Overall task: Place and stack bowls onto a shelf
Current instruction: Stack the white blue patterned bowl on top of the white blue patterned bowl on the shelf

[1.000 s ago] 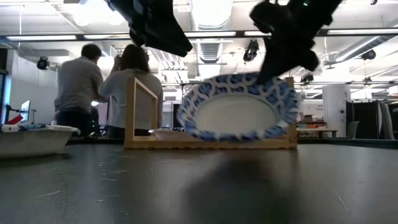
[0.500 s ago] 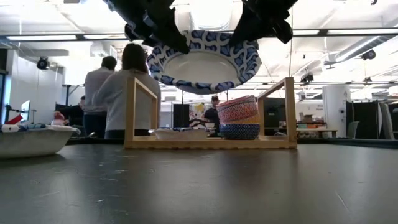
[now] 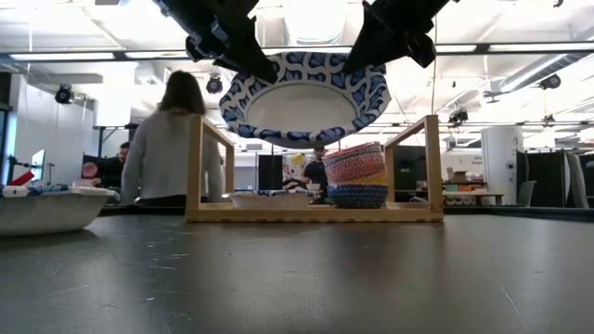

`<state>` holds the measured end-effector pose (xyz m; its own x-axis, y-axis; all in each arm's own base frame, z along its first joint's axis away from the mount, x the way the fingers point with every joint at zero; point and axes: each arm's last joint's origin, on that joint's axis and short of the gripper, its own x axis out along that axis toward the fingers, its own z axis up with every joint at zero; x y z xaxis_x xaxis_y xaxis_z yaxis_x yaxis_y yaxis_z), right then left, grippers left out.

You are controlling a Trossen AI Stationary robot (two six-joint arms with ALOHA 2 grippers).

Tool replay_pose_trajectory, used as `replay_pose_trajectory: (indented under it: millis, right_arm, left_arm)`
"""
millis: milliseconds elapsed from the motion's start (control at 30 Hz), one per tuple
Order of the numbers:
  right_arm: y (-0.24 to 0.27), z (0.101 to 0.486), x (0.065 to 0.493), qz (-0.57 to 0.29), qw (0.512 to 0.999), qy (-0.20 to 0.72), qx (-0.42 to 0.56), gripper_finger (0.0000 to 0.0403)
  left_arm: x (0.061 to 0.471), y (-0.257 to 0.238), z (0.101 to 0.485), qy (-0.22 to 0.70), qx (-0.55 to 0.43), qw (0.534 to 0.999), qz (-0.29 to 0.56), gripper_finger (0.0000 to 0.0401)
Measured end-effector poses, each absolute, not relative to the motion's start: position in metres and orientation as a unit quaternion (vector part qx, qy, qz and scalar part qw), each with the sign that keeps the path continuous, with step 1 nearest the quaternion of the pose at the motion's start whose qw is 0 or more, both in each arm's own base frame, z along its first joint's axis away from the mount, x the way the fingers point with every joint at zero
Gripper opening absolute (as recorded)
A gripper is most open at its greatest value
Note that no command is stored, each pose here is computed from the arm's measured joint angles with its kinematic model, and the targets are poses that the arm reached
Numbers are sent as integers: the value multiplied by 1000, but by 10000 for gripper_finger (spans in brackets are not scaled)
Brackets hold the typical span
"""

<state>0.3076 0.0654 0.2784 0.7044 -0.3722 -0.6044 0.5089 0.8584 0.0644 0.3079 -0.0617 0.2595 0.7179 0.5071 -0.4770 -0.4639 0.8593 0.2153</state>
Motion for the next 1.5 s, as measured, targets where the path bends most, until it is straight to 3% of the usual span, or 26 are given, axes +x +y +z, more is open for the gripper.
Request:
replay_pose_trajectory:
  millis: [200,433,833,1200,1500]
  right_arm:
    - [67,279,309,-190,920,322,120,28]
    - [68,286,310,-141,922,341,122,94]
    - [61,311,295,-179,887,421,59,194]
    - [59,323,287,-194,871,448,54,191]
    - [55,316,272,-240,827,503,71,183]
  left_arm:
    - [309,-60,258,280,31,929,242,3]
    - [310,-59,258,286,16,933,218,1]
    - [309,-57,252,321,-16,932,168,0]
    - [309,28,246,361,-55,896,252,0]
    - [291,109,247,366,-131,871,300,0]
